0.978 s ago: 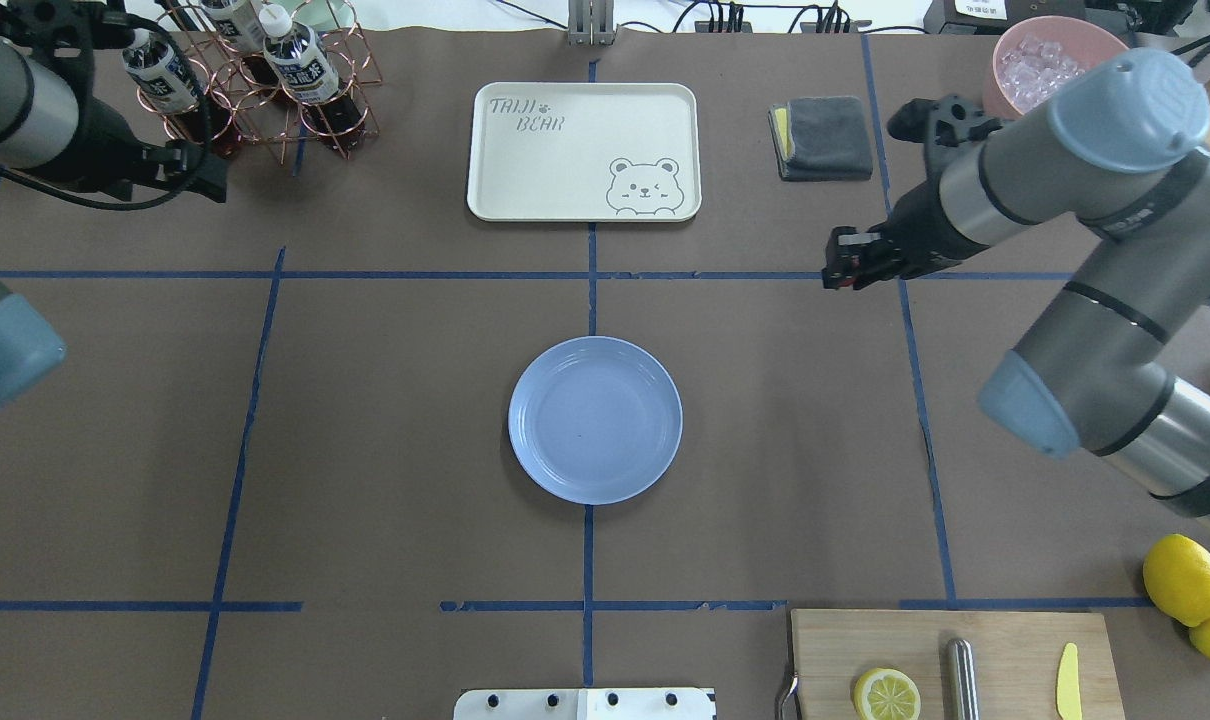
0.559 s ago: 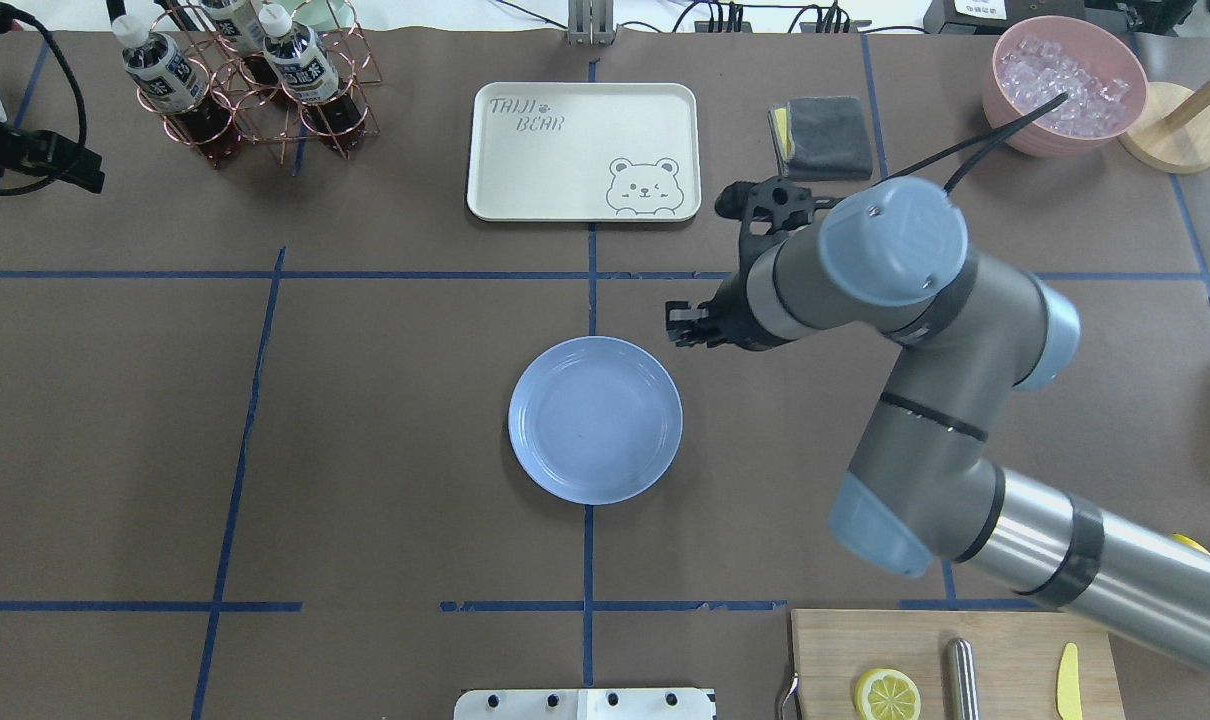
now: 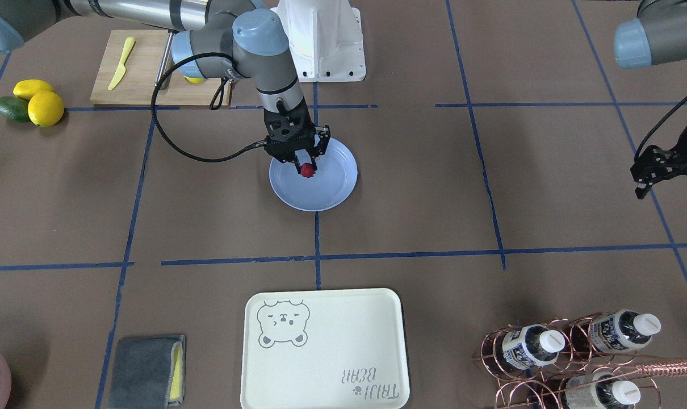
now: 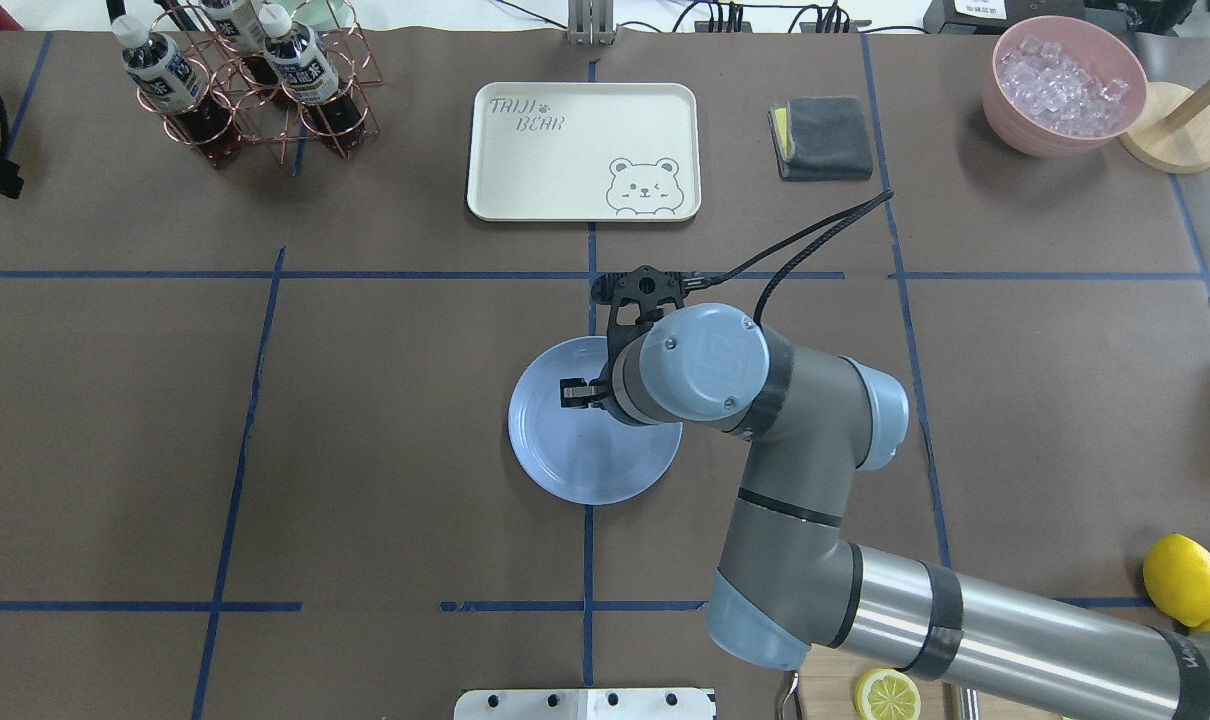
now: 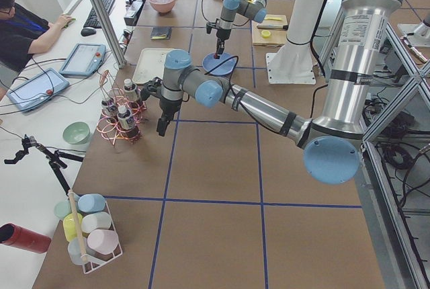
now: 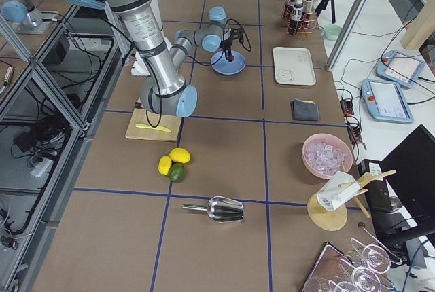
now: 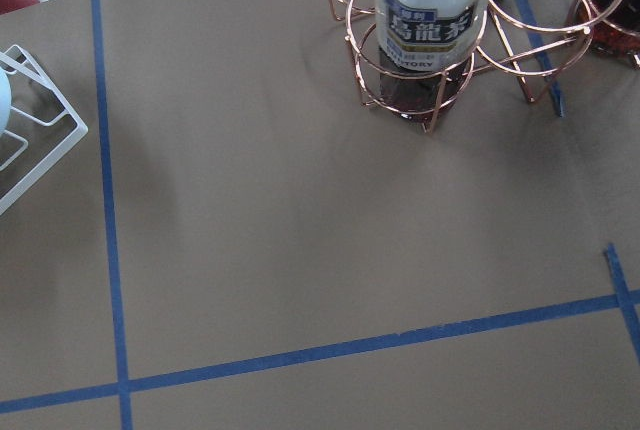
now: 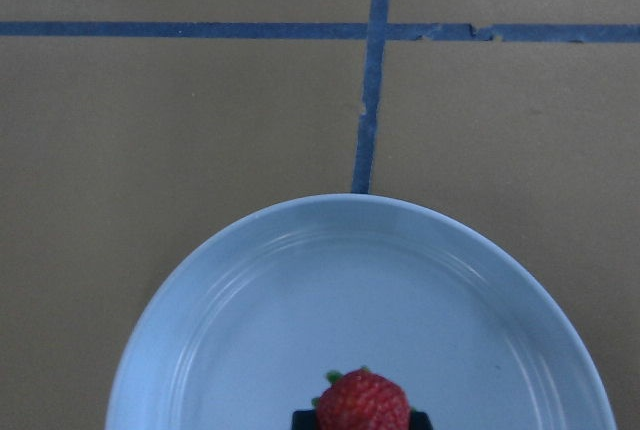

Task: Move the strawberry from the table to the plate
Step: 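Carry the strawberry with the right gripper over the light blue plate, then lower the strawberry onto the plate and open the right gripper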

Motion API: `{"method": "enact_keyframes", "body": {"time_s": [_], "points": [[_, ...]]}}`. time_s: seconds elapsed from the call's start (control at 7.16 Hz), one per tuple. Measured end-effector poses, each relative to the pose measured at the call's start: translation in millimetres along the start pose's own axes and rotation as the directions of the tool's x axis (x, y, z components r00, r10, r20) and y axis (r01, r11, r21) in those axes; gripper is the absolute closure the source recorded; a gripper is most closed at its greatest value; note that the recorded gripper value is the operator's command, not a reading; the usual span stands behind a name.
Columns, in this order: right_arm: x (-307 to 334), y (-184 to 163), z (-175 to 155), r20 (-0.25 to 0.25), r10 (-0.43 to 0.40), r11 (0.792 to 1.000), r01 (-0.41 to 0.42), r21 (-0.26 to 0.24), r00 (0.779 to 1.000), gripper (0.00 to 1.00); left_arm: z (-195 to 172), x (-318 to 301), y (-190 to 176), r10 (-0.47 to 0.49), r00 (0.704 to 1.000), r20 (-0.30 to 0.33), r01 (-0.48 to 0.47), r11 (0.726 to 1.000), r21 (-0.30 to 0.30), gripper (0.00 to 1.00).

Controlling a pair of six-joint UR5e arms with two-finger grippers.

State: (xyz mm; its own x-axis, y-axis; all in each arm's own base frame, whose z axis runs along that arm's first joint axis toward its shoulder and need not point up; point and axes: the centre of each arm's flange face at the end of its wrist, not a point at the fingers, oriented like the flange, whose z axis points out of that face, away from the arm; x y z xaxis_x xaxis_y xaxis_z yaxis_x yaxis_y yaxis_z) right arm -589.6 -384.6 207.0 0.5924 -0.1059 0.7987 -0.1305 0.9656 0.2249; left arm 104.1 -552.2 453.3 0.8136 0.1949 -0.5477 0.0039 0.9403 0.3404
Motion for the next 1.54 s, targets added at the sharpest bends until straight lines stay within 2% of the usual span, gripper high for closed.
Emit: {"method": "enact_keyframes", "body": {"time_s": [0.56,0.7,0.84,0.98,1.54], "points": [[-6,6,22,-0.034,-0.005,1.000,0.005,-0.013,0.999,1.00,0,-13,0,0.010,1.000,0.011,-0.010,1.000,-0.001,0.00],[-6,8,26,-0.040,-0.006,1.000,0.005,-0.018,0.999,0.88,0,-14,0,0.009,1.000,0.012,-0.009,1.000,-0.001,0.00],[-8,9,28,-0.041,-0.007,1.000,0.006,-0.020,0.999,0.26,0,-15,0,0.007,1.000,0.013,-0.007,1.000,0.000,0.00],[-9,9,28,-0.041,-0.007,1.000,0.006,-0.021,0.999,0.01,-1,-16,0,0.006,1.000,0.013,-0.006,1.000,0.001,0.00],[-10,13,28,-0.042,-0.008,0.999,0.007,-0.031,0.999,0.00,-1,-17,-1,0.003,1.000,0.014,-0.003,1.000,0.000,0.00]]}}
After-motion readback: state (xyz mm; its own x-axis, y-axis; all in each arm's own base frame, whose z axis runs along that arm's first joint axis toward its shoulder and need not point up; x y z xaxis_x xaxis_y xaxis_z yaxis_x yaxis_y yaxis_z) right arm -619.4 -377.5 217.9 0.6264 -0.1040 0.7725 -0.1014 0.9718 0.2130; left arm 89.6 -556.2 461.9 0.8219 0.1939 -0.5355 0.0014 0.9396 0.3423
